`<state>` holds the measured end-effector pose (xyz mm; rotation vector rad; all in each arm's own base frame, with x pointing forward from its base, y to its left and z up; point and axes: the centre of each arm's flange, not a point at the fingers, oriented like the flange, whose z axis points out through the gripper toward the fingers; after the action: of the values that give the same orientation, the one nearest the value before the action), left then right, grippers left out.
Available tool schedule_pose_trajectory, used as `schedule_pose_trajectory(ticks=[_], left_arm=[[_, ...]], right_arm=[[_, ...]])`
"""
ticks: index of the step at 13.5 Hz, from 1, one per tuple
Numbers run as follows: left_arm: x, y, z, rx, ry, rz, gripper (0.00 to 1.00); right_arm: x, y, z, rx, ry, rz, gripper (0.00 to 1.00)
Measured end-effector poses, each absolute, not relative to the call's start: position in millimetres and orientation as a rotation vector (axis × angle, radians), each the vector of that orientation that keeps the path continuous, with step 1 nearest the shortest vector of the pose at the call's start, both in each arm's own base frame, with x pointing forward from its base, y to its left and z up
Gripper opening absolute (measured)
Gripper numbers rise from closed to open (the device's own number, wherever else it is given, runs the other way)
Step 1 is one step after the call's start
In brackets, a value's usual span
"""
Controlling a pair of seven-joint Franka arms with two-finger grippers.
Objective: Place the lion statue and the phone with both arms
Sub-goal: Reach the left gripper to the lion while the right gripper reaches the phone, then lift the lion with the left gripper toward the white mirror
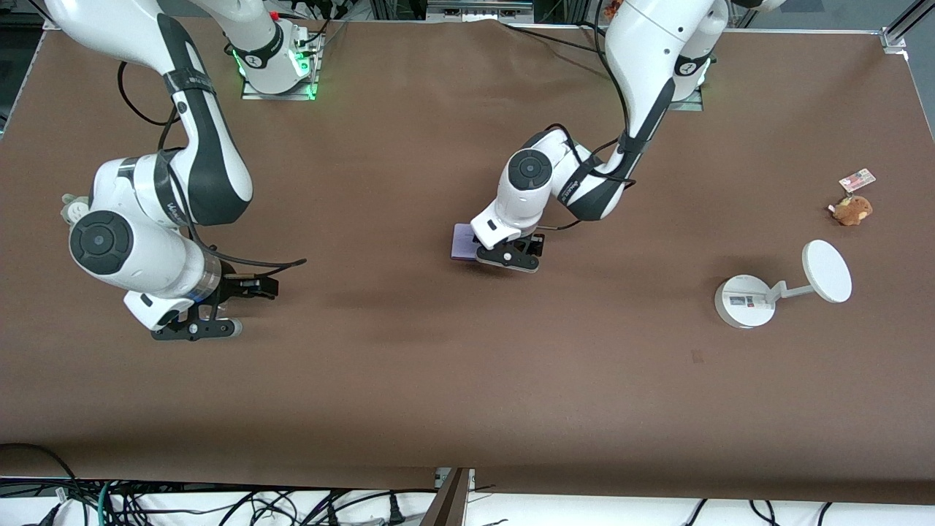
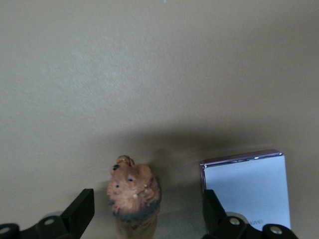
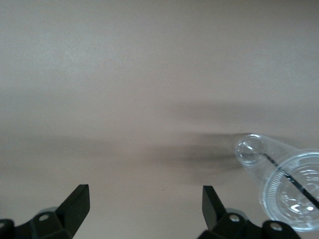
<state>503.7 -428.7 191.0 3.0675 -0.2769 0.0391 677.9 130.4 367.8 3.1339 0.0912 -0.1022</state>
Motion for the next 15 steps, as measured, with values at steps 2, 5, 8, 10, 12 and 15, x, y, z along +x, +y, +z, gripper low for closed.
schedule_pose_trajectory(ticks=[2,5,8,10,12,15], left_arm=[[502.1,-429.9,188.5,3.075,-0.302,0.045,0.83],[505.6,-429.7,192.8,3.076,-0.305,0.062,0.44],[510.8,-423.3,212.6,3.115,-0.309,0.023,0.37],[520.8,-408.6,246.0,3.151,-0.323,-0.008,0.37],[535.9,-380.9,282.2,3.176,-0.309,-0.028,0.37],[560.4,-319.3,311.5,3.220,-0.266,-0.125,0.37]], right_arm=[[678.4,138.8,361.2,3.136,0.107,-0.096,1.00],[676.7,159.0,351.6,3.134,0.141,-0.089,1.00],[675.3,166.7,345.5,3.132,0.099,-0.099,1.00],[674.2,174.6,338.7,3.130,0.106,-0.105,1.00],[674.8,179.0,334.6,3.130,0.111,-0.093,1.00],[675.4,187.2,329.4,3.133,0.115,-0.071,1.00]])
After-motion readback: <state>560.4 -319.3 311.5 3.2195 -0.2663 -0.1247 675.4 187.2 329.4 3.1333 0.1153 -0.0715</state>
